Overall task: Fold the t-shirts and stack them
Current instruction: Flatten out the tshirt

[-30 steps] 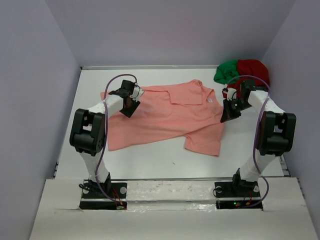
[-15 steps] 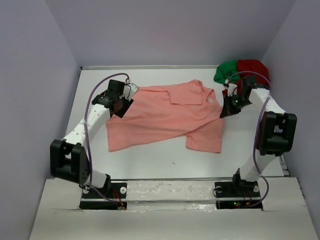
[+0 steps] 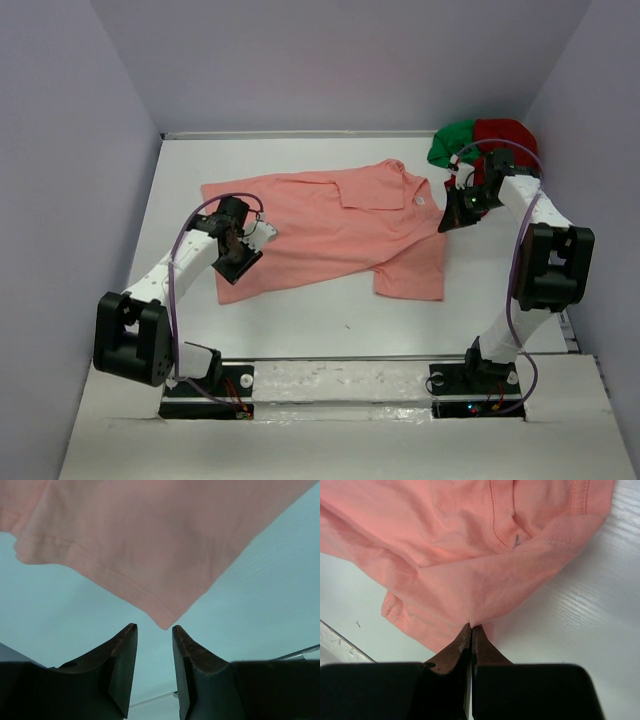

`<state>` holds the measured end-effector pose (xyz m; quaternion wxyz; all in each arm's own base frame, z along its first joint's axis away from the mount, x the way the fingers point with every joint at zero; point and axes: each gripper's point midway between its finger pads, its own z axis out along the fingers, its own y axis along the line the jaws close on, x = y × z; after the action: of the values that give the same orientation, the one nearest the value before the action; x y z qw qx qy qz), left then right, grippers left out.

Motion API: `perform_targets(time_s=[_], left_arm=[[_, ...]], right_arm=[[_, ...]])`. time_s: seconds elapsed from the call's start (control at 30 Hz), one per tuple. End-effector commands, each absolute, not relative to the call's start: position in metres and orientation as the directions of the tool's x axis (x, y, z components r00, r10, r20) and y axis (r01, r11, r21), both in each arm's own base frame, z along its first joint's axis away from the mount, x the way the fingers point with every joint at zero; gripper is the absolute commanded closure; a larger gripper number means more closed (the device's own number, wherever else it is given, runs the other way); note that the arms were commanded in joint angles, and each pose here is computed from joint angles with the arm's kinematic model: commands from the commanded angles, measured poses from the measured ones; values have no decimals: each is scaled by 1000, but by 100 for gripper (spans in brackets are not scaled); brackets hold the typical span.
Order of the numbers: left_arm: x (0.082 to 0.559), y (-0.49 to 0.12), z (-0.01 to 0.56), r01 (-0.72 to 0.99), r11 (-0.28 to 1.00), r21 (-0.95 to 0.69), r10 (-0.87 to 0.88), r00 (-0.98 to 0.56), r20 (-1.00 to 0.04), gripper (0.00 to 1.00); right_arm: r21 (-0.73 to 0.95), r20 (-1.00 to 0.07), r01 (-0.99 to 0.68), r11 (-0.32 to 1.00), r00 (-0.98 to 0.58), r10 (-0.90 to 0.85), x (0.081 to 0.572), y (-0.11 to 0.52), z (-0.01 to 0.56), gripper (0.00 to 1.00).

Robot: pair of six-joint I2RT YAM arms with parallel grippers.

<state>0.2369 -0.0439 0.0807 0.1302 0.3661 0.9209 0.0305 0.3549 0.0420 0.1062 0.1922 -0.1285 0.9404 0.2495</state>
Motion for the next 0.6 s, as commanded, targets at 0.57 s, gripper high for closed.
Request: perform_targets(time_s=[0.57], left_arm=[[191, -14, 38, 810, 556, 187, 831, -547, -101, 54]], right_arm=[[391, -477, -353, 850, -867, -140, 361, 39, 125, 100]])
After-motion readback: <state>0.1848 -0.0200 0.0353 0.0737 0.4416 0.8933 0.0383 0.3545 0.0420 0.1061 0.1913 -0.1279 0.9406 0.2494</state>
